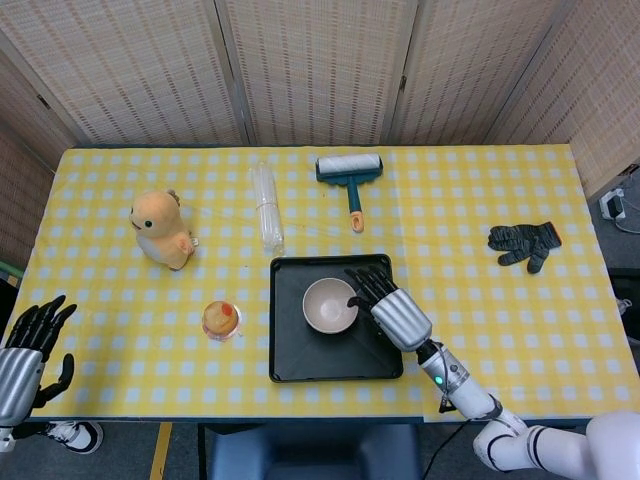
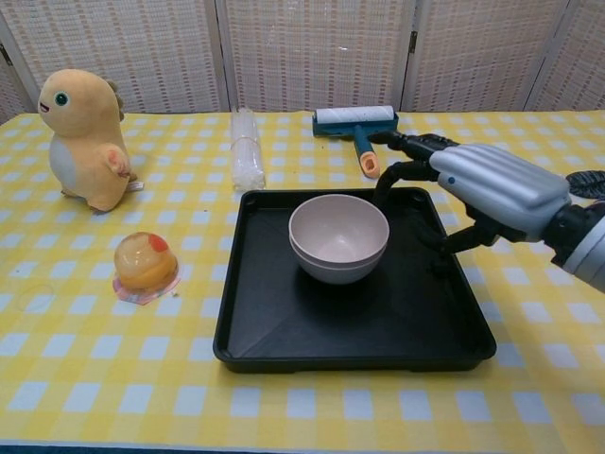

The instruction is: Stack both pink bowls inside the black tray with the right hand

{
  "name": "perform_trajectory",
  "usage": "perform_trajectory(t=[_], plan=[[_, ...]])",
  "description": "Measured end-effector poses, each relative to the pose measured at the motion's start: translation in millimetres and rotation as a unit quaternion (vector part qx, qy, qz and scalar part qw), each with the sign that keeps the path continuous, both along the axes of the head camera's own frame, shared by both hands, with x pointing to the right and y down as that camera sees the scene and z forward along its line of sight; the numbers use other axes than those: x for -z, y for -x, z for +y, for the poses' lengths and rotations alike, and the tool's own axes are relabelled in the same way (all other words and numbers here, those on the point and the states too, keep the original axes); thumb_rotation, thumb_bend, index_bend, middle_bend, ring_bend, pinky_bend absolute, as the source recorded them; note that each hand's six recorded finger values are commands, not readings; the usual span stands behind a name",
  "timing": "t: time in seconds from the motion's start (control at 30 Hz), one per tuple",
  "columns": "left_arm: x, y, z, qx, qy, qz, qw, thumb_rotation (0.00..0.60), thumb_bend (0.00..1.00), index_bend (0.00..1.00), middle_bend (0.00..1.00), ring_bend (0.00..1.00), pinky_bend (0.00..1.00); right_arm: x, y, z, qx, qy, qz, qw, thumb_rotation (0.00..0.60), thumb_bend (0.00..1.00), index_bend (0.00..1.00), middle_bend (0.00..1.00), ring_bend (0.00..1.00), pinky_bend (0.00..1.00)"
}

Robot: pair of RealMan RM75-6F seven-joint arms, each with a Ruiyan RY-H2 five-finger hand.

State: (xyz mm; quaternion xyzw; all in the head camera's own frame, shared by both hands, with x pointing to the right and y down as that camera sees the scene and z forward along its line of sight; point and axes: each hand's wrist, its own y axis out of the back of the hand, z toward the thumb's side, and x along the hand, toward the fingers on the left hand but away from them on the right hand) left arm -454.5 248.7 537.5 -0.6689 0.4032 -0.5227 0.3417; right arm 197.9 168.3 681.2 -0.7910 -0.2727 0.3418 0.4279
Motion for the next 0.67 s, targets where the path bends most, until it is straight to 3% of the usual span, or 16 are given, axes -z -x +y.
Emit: perform_trajectory(t=[0.13, 0.27, 0.5, 0.67], plan=[[0.5, 0.3, -1.6, -0.003, -0.010, -0.009, 0.9999, 0.600, 0.65, 0.00, 0.00, 0.00, 0.00, 25.3, -46.5, -2.3, -0.047, -0.033, 0.018, 0.9982, 0.600, 0.58, 0.11, 0.00, 0.00, 0.00], [-3.1, -0.3, -3.3, -0.006, -0.020, -0.022, 0.9995, 0.600, 0.62, 0.00, 0.00, 0.00, 0.00, 46.9, -95.9, 5.1, -0.091, -0.043, 0.072, 0.9923, 0.600, 0.57, 0.01, 0.00, 0.00, 0.00], [-14.8, -8.5, -2.5, -0.023, -0.011, -0.033, 0.9992, 0.600, 0.58, 0.00, 0.00, 0.00, 0.00, 86.2, -178.2, 44.1, -0.161, -0.016, 0.190, 0.9683, 0.600, 0.52, 0.00, 0.00, 0.00, 0.00], [-23.6, -16.5, -1.4, -0.033, -0.005, -0.040, 0.9987, 0.600, 0.57, 0.00, 0.00, 0.00, 0.00, 103.7, -195.0, 53.1, -0.172, -0.001, 0.198, 0.9649, 0.600, 0.52, 0.00, 0.00, 0.00, 0.00]])
